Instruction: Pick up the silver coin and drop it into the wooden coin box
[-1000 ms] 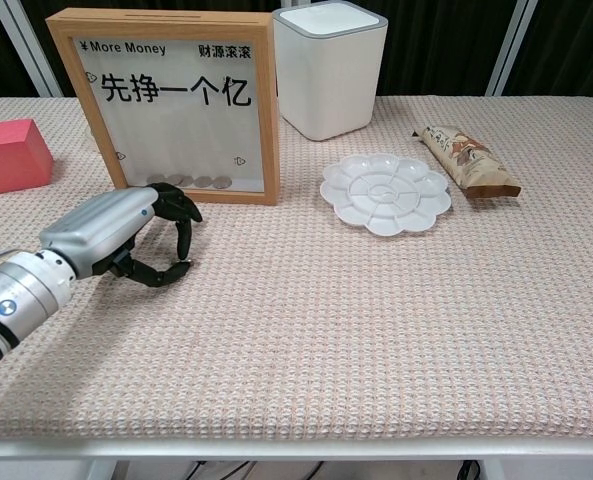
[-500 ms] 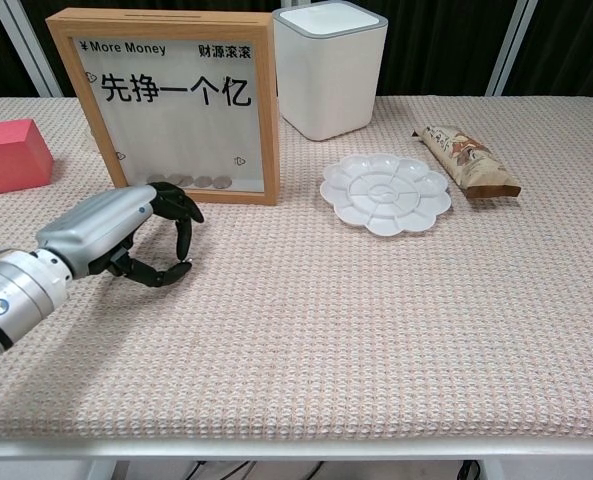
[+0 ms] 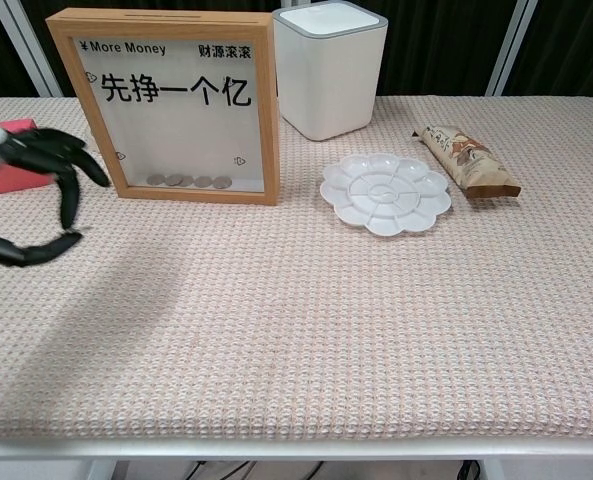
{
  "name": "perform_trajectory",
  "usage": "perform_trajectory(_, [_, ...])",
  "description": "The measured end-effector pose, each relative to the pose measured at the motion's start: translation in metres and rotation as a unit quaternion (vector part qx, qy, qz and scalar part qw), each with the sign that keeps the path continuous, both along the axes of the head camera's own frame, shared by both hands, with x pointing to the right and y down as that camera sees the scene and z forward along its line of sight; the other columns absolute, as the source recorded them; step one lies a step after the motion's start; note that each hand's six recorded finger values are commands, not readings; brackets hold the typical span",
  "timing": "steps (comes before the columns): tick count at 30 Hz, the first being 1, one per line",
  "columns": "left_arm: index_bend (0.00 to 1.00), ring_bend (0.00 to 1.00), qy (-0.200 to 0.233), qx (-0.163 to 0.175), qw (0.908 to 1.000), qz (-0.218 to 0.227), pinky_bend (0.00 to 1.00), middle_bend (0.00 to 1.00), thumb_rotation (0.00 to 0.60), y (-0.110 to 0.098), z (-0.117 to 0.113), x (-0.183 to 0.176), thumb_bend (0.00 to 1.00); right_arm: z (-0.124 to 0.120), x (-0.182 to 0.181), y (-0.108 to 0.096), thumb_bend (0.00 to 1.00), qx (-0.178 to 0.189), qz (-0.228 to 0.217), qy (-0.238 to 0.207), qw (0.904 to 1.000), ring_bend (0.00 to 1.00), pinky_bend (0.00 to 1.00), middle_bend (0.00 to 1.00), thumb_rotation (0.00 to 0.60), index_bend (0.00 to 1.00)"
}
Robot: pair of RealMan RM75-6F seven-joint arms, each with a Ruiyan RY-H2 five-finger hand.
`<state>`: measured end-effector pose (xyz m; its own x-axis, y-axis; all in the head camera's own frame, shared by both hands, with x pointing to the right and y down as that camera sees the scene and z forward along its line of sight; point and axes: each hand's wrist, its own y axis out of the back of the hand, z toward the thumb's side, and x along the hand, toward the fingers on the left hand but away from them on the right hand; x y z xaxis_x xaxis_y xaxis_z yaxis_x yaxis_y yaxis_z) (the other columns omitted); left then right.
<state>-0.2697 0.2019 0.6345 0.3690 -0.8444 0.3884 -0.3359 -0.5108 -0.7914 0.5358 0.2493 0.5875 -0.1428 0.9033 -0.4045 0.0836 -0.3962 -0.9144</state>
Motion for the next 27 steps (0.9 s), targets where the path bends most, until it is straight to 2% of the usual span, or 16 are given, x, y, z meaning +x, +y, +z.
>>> perform_trajectory(4, [0.65,0.11,-0.028,0.053,0.9981,-0.016,0.18,0.29,0.600,-0.018,-0.058,-0.025,0.35,0.001,-0.004,-0.001,0.22,0.000,-0.006,-0.002,1.0000,0.00,0.00,0.00,0.600,0.00])
perform_trajectory(8, [0.66,0.11,-0.048,0.109,0.9922,-0.035,0.18,0.30,0.600,-0.056,-0.110,-0.039,0.35,0.002,-0.008,-0.002,0.22,0.001,-0.010,-0.004,0.9999,0.00,0.00,0.00,0.600,0.00])
perform_trajectory(12, [0.66,0.11,-0.058,0.125,0.9894,-0.047,0.18,0.30,0.600,-0.094,-0.132,-0.040,0.35,0.003,-0.009,-0.002,0.22,0.001,-0.012,-0.005,0.9999,0.00,0.00,0.00,0.600,0.00])
perform_trajectory(16, [0.66,0.11,-0.058,0.106,0.9917,-0.044,0.18,0.30,0.600,-0.132,-0.137,-0.027,0.35,0.003,-0.009,-0.002,0.22,0.000,-0.011,-0.003,0.9999,0.00,0.00,0.00,0.600,0.00])
perform_trajectory(21, [0.66,0.11,-0.053,0.044,0.9976,-0.007,0.18,0.30,0.600,-0.167,-0.126,0.004,0.35,0.001,-0.009,-0.003,0.22,0.002,-0.009,0.002,1.0000,0.00,0.00,0.00,0.600,0.00])
perform_trajectory(24, [0.65,0.11,-0.055,0.006,0.9983,0.021,0.18,0.29,0.600,-0.184,-0.116,0.025,0.35,-0.001,-0.008,-0.003,0.22,0.003,-0.007,0.005,1.0000,0.00,0.00,0.00,0.600,0.00])
perform_trajectory(27, [0.65,0.11,-0.059,-0.018,0.9974,0.037,0.18,0.29,0.600,-0.203,-0.110,0.043,0.35,0.000,-0.008,-0.004,0.22,0.001,-0.006,0.007,1.0000,0.00,0.00,0.00,0.600,0.00])
